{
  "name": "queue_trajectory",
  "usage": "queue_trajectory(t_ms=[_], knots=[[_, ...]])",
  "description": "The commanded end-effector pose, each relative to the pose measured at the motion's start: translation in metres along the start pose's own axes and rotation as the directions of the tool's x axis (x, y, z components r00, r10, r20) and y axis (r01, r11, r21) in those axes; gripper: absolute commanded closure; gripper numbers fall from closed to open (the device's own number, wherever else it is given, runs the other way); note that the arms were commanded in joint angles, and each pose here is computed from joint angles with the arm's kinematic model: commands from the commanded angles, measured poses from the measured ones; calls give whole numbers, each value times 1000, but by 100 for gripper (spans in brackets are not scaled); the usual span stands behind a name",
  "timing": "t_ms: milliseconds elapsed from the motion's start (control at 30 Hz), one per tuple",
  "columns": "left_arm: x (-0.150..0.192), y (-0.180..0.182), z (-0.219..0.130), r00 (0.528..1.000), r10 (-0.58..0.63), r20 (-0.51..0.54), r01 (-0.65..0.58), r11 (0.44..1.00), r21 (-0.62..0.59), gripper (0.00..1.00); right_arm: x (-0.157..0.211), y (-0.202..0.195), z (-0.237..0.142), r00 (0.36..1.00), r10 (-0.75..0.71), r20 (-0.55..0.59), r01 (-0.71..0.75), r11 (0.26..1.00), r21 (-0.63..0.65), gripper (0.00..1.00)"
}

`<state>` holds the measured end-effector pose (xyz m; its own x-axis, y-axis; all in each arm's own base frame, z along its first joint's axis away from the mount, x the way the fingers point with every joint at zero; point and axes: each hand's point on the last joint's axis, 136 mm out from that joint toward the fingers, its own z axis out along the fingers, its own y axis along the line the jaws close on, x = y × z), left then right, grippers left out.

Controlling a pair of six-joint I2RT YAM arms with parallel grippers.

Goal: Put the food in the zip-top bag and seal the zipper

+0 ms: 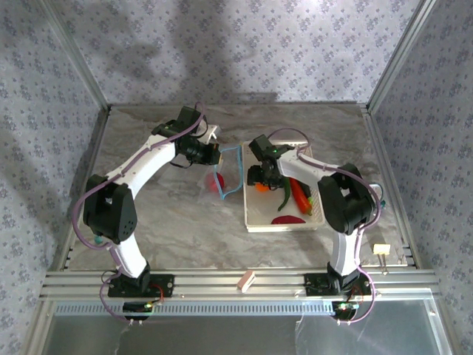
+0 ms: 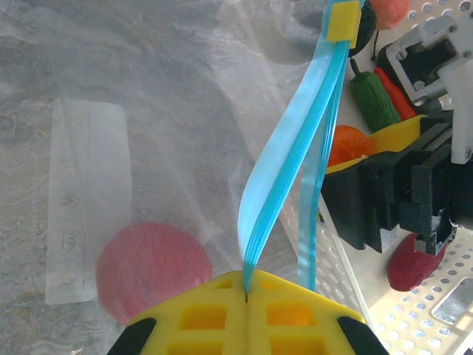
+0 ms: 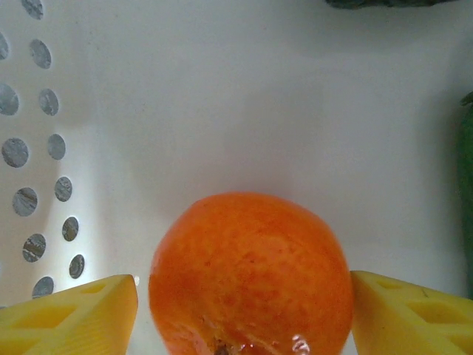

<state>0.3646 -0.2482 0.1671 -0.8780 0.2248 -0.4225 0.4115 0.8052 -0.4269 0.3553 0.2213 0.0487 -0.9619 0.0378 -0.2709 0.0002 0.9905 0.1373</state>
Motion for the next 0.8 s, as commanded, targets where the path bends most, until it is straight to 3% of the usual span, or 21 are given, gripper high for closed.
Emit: queue_trajectory(t_ms=[0,433,767], knots=[[-3,-9,-14,999,20,28,-21,1000,20,100,1,0,4,999,-19,-26,19,1000,18,26],[-2,-6,-13,999,16,27,-17,1000,14,100,1,-8,3,1000,-9,-20,10,999,36,47],[-3,-7,-13,999,11,31,-12,1000,18,100,-26,20,-88,969,-91,230,109,992,-66,47]])
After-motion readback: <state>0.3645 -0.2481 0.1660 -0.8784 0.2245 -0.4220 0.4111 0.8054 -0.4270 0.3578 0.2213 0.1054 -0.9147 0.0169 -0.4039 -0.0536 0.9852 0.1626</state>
